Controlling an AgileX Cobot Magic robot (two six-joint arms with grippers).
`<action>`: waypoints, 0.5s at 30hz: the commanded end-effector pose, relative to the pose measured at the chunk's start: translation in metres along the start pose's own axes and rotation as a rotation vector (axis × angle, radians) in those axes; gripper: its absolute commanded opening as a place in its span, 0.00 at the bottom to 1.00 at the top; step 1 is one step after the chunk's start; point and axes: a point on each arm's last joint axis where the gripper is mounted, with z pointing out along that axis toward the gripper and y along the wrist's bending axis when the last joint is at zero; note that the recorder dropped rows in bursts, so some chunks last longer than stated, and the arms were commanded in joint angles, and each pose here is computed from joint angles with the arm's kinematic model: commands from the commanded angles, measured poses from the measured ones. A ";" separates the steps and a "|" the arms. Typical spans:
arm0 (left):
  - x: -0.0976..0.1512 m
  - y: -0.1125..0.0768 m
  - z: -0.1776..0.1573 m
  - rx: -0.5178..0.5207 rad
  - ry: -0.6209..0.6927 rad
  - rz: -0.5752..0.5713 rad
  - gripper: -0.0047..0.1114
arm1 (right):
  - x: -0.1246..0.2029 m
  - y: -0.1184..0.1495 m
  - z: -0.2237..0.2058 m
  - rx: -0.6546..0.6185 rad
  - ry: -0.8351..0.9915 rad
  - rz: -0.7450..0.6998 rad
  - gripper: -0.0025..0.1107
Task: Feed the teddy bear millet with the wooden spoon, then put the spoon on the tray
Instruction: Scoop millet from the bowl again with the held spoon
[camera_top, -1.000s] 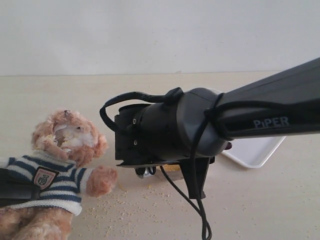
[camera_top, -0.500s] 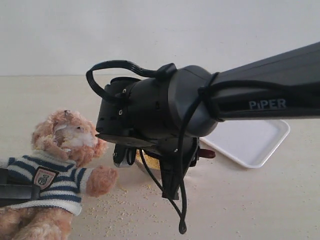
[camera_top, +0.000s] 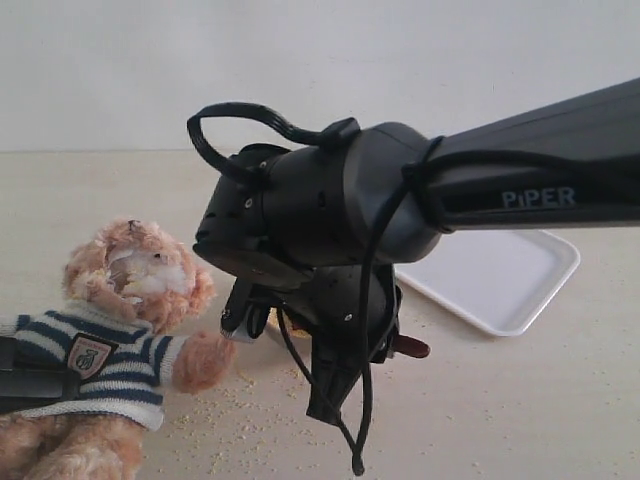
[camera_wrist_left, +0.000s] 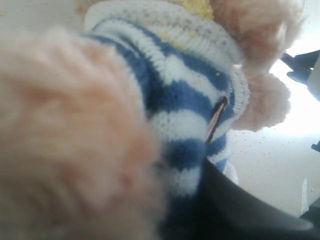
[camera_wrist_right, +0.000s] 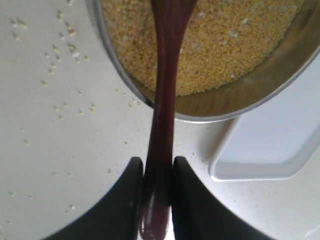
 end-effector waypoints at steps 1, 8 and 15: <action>0.000 -0.002 -0.001 0.011 -0.011 -0.005 0.08 | 0.004 -0.008 -0.001 -0.045 -0.004 0.043 0.02; 0.000 -0.002 -0.001 0.011 -0.011 -0.005 0.08 | 0.011 -0.023 -0.003 -0.060 -0.014 0.095 0.02; 0.000 -0.002 -0.001 0.011 -0.011 -0.005 0.08 | 0.024 -0.042 -0.007 -0.114 -0.031 0.188 0.02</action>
